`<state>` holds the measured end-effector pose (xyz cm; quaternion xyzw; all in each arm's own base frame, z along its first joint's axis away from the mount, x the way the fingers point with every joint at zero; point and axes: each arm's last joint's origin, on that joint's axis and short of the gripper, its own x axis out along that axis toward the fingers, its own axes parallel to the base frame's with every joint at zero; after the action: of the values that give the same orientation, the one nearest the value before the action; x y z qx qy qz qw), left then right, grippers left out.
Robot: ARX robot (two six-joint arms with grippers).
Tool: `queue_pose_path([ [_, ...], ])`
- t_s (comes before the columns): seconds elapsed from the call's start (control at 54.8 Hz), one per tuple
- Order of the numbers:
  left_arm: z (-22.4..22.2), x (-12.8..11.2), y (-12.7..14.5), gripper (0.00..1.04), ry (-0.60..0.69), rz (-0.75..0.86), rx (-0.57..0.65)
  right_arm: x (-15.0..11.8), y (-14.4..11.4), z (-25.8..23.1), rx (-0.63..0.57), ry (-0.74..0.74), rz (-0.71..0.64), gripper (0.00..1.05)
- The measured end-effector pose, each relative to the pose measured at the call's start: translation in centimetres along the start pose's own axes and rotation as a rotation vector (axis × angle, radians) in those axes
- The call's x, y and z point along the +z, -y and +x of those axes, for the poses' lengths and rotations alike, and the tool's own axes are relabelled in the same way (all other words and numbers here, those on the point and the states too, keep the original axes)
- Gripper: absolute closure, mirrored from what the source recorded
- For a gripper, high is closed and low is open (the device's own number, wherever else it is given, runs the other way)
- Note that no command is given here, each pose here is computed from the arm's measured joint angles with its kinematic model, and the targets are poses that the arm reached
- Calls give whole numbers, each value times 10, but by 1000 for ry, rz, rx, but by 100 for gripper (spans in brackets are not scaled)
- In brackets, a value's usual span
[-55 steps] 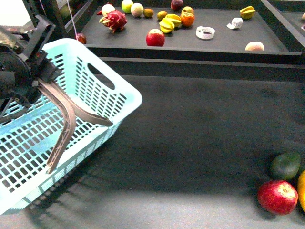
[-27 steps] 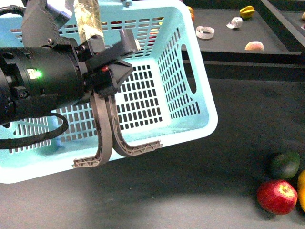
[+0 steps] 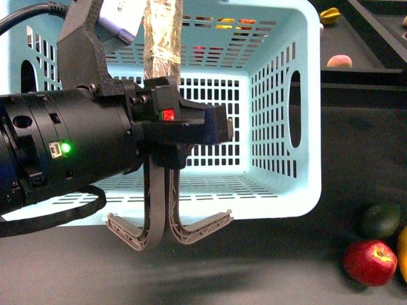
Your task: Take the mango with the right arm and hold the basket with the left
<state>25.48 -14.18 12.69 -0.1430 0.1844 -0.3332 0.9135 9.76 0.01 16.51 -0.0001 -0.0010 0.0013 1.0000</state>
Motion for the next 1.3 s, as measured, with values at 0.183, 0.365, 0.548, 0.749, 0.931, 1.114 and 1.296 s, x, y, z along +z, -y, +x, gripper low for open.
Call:
queue_pose_path([
  [0.183,-1,1,2,100,3,9,1,0,0,0,0,0,0,8],
  [0.365,-2,2,2,100,13,11,13,0,0,0,0,0,0,8],
  [0.548,-2,2,2,100,12,11,11,0,0,0,0,0,0,8],
  [0.749,-2,2,2,100,11,11,8,0,0,0,0,0,0,8],
  [0.931,-2,2,2,100,11,11,9,0,0,0,0,0,0,8],
  [1.114,-2,2,2,100,11,11,10,-1,1,1,-51,-27,25,8],
  [1.296,-2,2,2,100,10,11,9,-2,13,20,-95,-97,121,8],
])
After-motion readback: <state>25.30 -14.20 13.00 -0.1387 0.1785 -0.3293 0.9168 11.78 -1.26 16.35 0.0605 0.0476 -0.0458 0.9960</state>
